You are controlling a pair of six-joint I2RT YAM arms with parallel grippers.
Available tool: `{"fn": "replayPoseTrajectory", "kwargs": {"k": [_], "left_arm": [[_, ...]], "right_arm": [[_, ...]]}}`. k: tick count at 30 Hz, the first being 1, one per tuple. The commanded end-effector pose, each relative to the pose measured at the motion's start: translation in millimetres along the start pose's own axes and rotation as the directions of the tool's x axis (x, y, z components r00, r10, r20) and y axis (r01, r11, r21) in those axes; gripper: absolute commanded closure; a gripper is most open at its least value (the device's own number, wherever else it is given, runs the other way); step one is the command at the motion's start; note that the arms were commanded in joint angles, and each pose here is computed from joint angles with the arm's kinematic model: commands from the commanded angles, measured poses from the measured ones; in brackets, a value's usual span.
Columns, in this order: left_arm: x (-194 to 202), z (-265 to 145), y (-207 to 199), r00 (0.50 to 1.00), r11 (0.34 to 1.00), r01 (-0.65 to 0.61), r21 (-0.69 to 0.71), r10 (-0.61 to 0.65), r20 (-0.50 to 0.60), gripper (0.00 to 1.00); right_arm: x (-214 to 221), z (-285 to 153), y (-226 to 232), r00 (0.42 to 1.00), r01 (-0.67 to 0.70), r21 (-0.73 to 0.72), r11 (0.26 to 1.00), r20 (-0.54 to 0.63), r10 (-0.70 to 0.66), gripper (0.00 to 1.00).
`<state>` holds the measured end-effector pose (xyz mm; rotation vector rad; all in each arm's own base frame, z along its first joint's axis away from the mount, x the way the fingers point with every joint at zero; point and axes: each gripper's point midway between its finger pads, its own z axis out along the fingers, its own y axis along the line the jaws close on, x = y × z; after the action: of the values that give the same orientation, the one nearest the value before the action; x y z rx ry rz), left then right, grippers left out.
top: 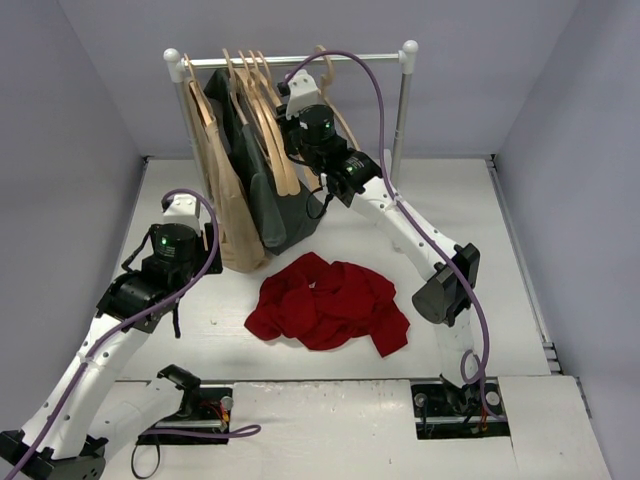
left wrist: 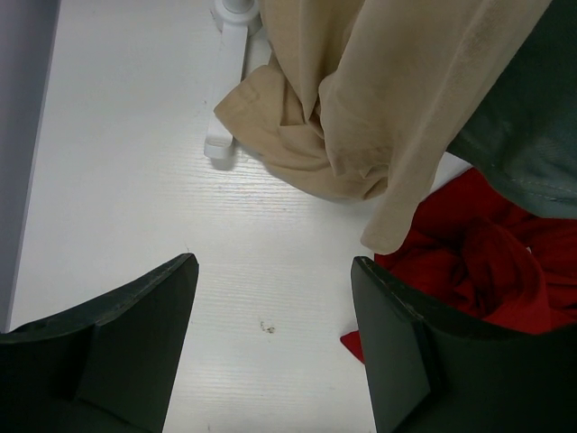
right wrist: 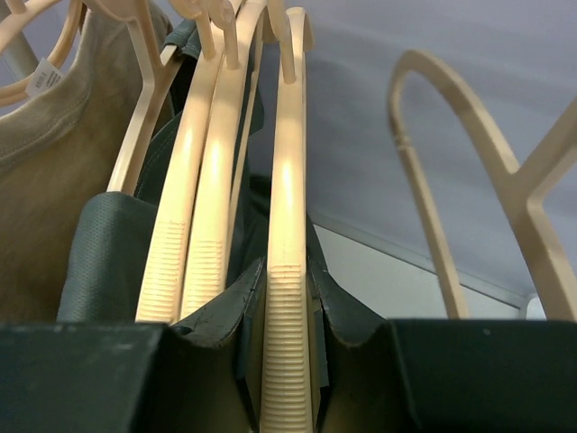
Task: Place the t-shirt on the hanger
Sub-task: Pick up the hanger from the clothesline.
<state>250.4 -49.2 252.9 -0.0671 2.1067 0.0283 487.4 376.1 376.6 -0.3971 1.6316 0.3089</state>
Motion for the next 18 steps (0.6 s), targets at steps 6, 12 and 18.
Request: {"fn": "replayPoseTrajectory", "kwargs": {"k": [6,12,18], "left_arm": [[-16.6,0.2,-1.3,0.998,0.999,0.031,0.013,-0.032,0.055,0.36],[-16.7,0.1,-1.1,0.998,0.999,0.033,0.013,-0.034,0.055,0.36],[-16.4,1.4,-0.1,0.998,0.999,0.037,0.011,-0.038,0.054,0.36]], "right_arm": [[-76.4,-38.9,-18.1,0.982,-0.049,0.086,0.995,0.188,0.032,1.0],[-89.6,-52.5,-22.3,0.975,-0.044,0.085,0.995,0.22,0.024,1.0],[-99.8,-66.0,-24.1,0.97,-0.049,0.074,0.996,0.24,0.03,1.0]]}}
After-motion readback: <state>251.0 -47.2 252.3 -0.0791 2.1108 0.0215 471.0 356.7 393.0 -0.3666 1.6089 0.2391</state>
